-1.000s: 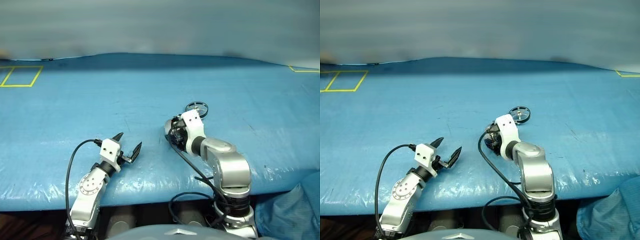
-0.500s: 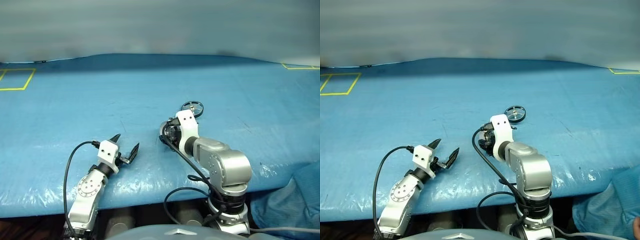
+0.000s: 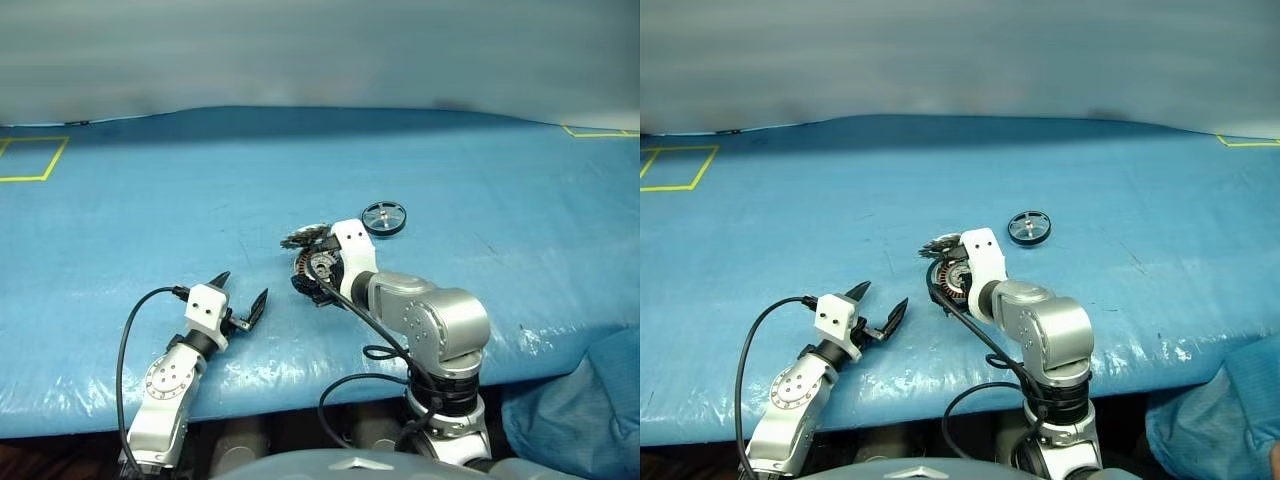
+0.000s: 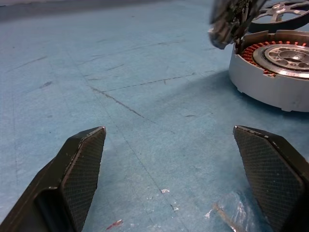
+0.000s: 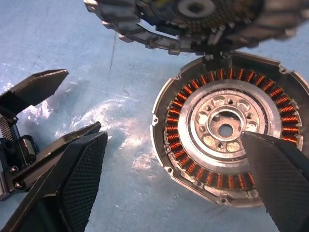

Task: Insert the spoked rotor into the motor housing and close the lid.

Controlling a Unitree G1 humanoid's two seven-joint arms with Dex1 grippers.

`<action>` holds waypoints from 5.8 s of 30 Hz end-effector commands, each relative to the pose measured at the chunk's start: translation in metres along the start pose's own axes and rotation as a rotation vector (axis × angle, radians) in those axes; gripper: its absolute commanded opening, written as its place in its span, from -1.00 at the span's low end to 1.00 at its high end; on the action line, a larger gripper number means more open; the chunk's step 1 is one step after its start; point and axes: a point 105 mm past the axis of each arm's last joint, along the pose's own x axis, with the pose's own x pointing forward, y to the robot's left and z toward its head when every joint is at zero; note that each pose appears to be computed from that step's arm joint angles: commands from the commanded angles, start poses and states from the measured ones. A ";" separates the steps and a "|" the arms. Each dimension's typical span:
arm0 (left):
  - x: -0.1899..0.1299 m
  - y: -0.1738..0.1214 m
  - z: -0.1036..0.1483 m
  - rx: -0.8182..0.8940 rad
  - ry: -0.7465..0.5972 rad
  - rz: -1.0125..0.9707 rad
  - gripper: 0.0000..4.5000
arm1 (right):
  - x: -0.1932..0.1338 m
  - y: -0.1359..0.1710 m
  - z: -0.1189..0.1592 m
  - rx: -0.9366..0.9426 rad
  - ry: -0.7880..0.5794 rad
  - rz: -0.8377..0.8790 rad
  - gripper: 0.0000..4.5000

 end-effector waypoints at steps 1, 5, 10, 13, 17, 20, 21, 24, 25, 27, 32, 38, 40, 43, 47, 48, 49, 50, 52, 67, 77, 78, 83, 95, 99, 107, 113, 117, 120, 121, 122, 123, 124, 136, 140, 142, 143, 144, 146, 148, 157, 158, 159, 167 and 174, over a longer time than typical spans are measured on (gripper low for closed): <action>0.002 -0.002 0.015 0.032 -0.054 -0.013 1.00 | 0.001 0.023 0.005 0.109 -0.050 0.098 0.99; 0.003 -0.004 0.014 0.029 -0.053 -0.027 1.00 | -0.004 0.022 0.012 0.169 -0.099 0.102 0.99; 0.009 -0.006 0.017 0.033 -0.060 -0.066 1.00 | -0.017 -0.001 0.014 0.181 -0.144 0.035 0.99; 0.012 -0.008 0.019 0.036 -0.065 -0.092 1.00 | -0.028 -0.019 0.015 0.132 -0.154 -0.014 0.99; 0.016 -0.013 0.023 0.032 -0.077 -0.142 1.00 | -0.051 -0.042 0.022 -0.044 -0.157 -0.104 0.99; 0.018 -0.015 0.025 0.031 -0.084 -0.165 1.00 | -0.067 -0.056 0.027 -0.238 -0.176 -0.206 0.99; 0.019 -0.015 0.025 0.032 -0.084 -0.167 1.00 | -0.069 -0.057 0.027 -0.278 -0.212 -0.199 0.99; 0.020 -0.015 0.025 0.034 -0.083 -0.172 1.00 | -0.076 -0.058 0.015 -0.393 -0.263 -0.183 0.99; 0.020 -0.015 0.024 0.036 -0.082 -0.174 1.00 | -0.077 -0.055 0.012 -0.398 -0.280 -0.153 0.99; 0.020 -0.015 0.024 0.038 -0.081 -0.178 1.00 | -0.081 -0.051 0.007 -0.344 -0.336 -0.080 0.99; 0.021 -0.016 0.024 0.041 -0.075 -0.194 1.00 | -0.088 -0.059 -0.013 -0.382 -0.359 -0.043 0.99; 0.024 -0.016 0.025 0.049 -0.077 -0.209 1.00 | -0.085 -0.091 -0.051 -0.384 -0.265 -0.105 0.99; 0.024 -0.017 0.025 0.052 -0.075 -0.215 1.00 | -0.082 -0.091 -0.054 -0.393 -0.263 -0.096 0.99; 0.025 -0.017 0.026 0.055 -0.076 -0.219 1.00 | -0.080 -0.088 -0.054 -0.382 -0.284 -0.072 0.99; 0.025 -0.017 0.026 0.055 -0.077 -0.220 1.00 | -0.078 -0.088 -0.053 -0.383 -0.296 -0.068 0.99; 0.025 -0.018 0.026 0.055 -0.077 -0.220 1.00 | -0.077 -0.088 -0.053 -0.384 -0.296 -0.067 0.99; 0.025 -0.018 0.026 0.054 -0.076 -0.219 1.00 | -0.077 -0.088 -0.053 -0.387 -0.297 -0.070 0.99; 0.025 -0.018 0.025 0.054 -0.076 -0.218 1.00 | -0.076 -0.089 -0.053 -0.390 -0.298 -0.068 0.99; 0.025 -0.019 0.025 0.052 -0.076 -0.216 1.00 | -0.076 -0.090 -0.053 -0.395 -0.300 -0.065 0.99; 0.026 -0.019 0.024 0.057 -0.072 -0.215 1.00 | -0.092 -0.114 -0.039 -0.533 -0.219 -0.145 0.99; 0.028 -0.021 0.024 0.052 -0.074 -0.210 1.00 | -0.111 -0.167 -0.028 -0.657 -0.036 -0.317 0.99; 0.027 -0.020 0.024 0.052 -0.074 -0.206 1.00 | -0.110 -0.166 -0.030 -0.661 -0.023 -0.309 0.99; 0.024 -0.018 0.022 0.052 -0.068 -0.193 1.00 | -0.108 -0.159 -0.036 -0.667 0.007 -0.281 0.99; 0.026 -0.019 0.021 0.057 -0.065 -0.195 1.00 | -0.106 -0.148 -0.050 -0.659 0.062 -0.241 0.99; 0.026 -0.018 0.021 0.059 -0.062 -0.195 1.00 | -0.103 -0.157 -0.054 -0.645 0.086 -0.265 0.99; 0.024 -0.018 0.018 0.054 -0.054 -0.186 1.00 | -0.097 -0.166 -0.059 -0.642 0.141 -0.254 0.91; 0.024 -0.017 0.018 0.052 -0.054 -0.176 1.00 | -0.097 -0.165 -0.062 -0.676 0.182 -0.239 0.12; 0.023 -0.017 0.017 0.051 -0.052 -0.174 1.00 | -0.095 -0.165 -0.070 -0.686 0.222 -0.223 -0.06; 0.023 -0.017 0.017 0.051 -0.052 -0.173 1.00 | -0.095 -0.166 -0.071 -0.691 0.228 -0.226 -0.06; 0.023 -0.017 0.017 0.052 -0.052 -0.173 1.00 | -0.095 -0.166 -0.070 -0.691 0.226 -0.225 -0.06; 0.023 -0.017 0.017 0.052 -0.052 -0.172 1.00 | -0.096 -0.166 -0.069 -0.700 0.223 -0.230 -0.06; 0.023 -0.017 0.017 0.054 -0.052 -0.171 1.00 | -0.097 -0.166 -0.068 -0.715 0.223 -0.234 -0.06; 0.023 -0.017 0.017 0.054 -0.051 -0.171 1.00 | -0.098 -0.166 -0.067 -0.725 0.223 -0.237 -0.06; 0.024 -0.013 0.016 0.061 -0.041 -0.167 1.00 | -0.086 -0.075 -0.010 -1.395 0.069 0.064 -0.06; 0.024 -0.012 0.015 0.061 -0.038 -0.166 1.00 | -0.068 -0.049 0.000 -1.545 0.020 0.188 -0.06; 0.024 -0.012 0.014 0.059 -0.036 -0.165 1.00 | -0.056 -0.040 0.002 -1.608 0.014 0.247 -0.06; 0.023 -0.012 0.013 0.060 -0.034 -0.164 1.00 | -0.049 -0.036 0.002 -1.637 0.012 0.288 -0.06; 0.023 -0.012 0.013 0.060 -0.033 -0.161 1.00 | -0.042 -0.032 0.002 -1.668 0.015 0.324 -0.06; 0.022 -0.011 0.013 0.062 -0.034 -0.148 1.00 | -0.030 -0.025 0.001 -1.718 0.024 0.387 -0.06; 0.021 -0.008 0.014 0.062 -0.040 -0.129 1.00 | -0.022 -0.024 0.001 -1.745 0.036 0.429 -0.06; 0.016 -0.008 0.012 0.056 -0.037 -0.103 1.00 | -0.001 -0.043 0.000 -1.838 0.132 0.472 -0.06; 0.016 -0.008 0.012 0.055 -0.037 -0.104 1.00 | 0.000 -0.043 0.000 -1.842 0.131 0.473 -0.06; 0.016 -0.009 0.012 0.053 -0.037 -0.105 1.00 | 0.001 -0.043 0.001 -1.844 0.131 0.474 -0.06; 0.017 -0.010 0.011 0.052 -0.036 -0.105 1.00 | 0.004 -0.037 0.007 -1.816 0.057 0.464 0.51; 0.016 -0.014 0.007 0.045 -0.019 -0.121 1.00 | -0.023 -0.036 0.016 -1.663 -0.030 0.405 0.51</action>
